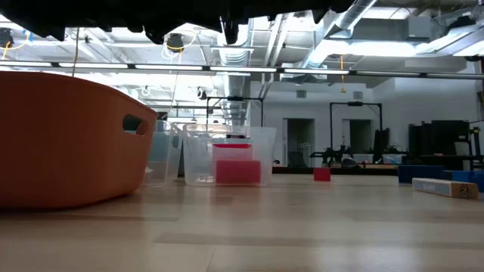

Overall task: Sort blocks
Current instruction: Put the blue game piece into the orange bin

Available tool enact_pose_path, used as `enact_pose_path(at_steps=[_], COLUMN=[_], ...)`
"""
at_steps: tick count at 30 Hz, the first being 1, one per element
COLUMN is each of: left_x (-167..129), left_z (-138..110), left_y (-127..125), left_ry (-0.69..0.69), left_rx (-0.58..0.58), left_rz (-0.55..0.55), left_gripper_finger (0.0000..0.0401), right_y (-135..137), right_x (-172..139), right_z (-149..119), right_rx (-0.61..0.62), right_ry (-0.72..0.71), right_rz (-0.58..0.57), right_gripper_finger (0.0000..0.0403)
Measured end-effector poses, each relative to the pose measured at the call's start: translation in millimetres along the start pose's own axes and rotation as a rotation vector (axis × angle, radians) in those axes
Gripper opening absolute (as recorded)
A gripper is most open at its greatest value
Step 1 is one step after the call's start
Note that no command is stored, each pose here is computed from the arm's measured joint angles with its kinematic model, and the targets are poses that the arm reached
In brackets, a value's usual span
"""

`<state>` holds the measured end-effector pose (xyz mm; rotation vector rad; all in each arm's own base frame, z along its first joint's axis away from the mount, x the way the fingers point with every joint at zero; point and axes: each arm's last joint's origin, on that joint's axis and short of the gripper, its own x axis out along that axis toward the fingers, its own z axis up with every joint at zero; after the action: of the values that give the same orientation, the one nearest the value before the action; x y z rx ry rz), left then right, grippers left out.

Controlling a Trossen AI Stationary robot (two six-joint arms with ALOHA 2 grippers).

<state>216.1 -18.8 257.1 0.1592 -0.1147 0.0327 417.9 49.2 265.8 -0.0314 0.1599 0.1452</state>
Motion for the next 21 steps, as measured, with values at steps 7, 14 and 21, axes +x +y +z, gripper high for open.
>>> enact_pose_path(at_steps=[7, 14, 21], left_x=[-4.3, -25.4, -43.7], left_z=[-7.4, -18.6, -46.0], left_y=[-0.5, -11.7, -29.2], left_ry=[0.114, 0.335, 0.487], left_rx=[0.013, -0.013, -0.089], left_rz=[-0.007, -0.091, -0.121], left_gripper_finger=[0.0242, 0.0235, 0.0233], right_y=[-5.1, -13.9, -30.2], right_x=[-16.3, -60.6, -106.9], right_z=[7.7, 7.8, -18.2], right_rx=[0.040, 0.163, 0.311], right_ry=[0.099, 0.434, 0.858], right_rz=[-0.009, -0.237, -0.576], right_gripper_finger=[0.0066, 0.0066, 0.0084])
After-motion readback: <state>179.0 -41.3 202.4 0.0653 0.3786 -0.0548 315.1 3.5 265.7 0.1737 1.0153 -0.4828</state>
